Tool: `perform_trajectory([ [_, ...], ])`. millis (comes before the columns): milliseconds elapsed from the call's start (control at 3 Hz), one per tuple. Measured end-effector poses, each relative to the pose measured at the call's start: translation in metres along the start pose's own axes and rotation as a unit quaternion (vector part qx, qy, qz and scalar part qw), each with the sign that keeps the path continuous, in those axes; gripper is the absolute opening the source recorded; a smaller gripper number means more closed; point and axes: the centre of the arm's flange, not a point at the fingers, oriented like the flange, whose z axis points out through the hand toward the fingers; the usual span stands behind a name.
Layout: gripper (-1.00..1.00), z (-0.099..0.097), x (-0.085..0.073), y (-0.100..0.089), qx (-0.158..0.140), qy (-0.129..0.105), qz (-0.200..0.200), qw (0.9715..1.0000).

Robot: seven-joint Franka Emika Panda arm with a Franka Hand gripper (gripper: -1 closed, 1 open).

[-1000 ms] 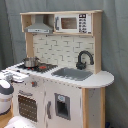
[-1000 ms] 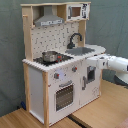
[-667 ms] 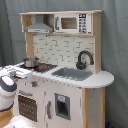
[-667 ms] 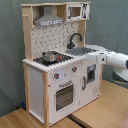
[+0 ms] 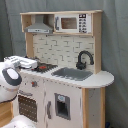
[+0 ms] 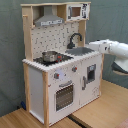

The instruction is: Play with the kitchen

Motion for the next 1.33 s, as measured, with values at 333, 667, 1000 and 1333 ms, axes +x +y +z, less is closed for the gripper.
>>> perform_trajectory([
  [333, 1.00, 0.004, -0.027, 0.007, -0.003, -0.001, 0.002, 1.0000],
  [667, 1.00, 0.008, -0.047, 0.016, -0.009, 0.004, -0.002, 0.9999],
  [1000, 1.00, 0.015, -0.071, 0.022, -0.011, 0.006, -0.010, 0.9999],
  [1333, 1.00, 0.022, -0.096, 0.020, -0.009, 0.003, -0.018, 0.9998],
])
